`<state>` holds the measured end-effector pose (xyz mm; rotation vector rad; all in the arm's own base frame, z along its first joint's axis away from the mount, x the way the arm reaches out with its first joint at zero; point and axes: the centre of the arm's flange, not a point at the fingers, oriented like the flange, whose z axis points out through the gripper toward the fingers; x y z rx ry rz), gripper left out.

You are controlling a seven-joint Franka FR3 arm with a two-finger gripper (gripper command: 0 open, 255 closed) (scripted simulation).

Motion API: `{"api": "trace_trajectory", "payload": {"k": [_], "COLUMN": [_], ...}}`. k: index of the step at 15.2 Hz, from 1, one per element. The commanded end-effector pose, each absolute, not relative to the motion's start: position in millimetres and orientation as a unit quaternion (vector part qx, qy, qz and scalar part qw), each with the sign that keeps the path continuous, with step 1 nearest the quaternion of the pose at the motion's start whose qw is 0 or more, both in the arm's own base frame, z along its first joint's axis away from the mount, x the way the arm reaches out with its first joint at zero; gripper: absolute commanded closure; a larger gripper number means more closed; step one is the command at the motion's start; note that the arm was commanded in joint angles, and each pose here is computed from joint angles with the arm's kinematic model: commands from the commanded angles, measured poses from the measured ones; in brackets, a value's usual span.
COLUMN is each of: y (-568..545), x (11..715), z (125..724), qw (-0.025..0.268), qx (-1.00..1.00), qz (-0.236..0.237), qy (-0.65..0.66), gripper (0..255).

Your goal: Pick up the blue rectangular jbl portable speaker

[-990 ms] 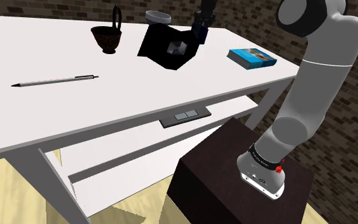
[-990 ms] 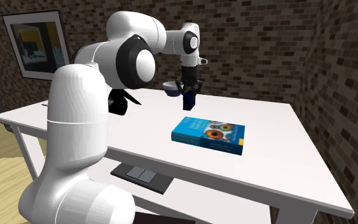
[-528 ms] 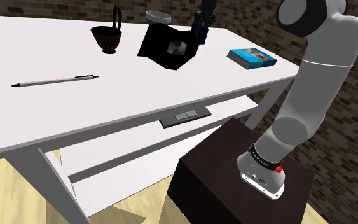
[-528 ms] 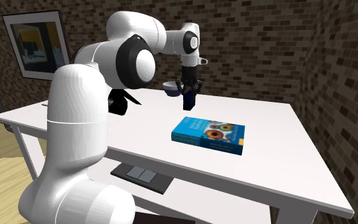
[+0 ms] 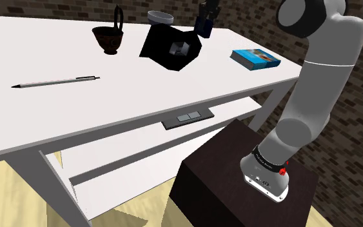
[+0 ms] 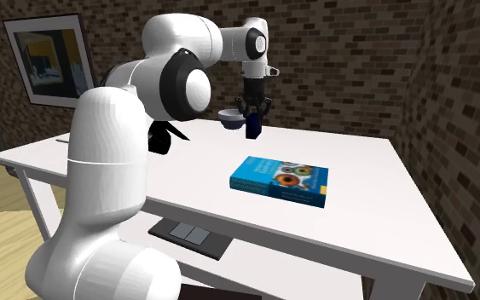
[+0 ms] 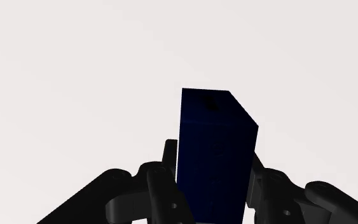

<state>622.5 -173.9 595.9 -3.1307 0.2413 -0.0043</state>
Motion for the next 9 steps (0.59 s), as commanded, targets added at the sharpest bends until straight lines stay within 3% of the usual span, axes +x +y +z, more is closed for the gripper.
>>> {"api": "trace_trajectory", "payload": {"k": [1,9], "y": [-174,-174], "x": [622,622], "z": [607,640], "qw": [0.001,0.001], "qx": [-0.997,-0.997], "qz": [-0.001,-0.001], "qy": [0.077,0.077], "gripper": [255,255]}}
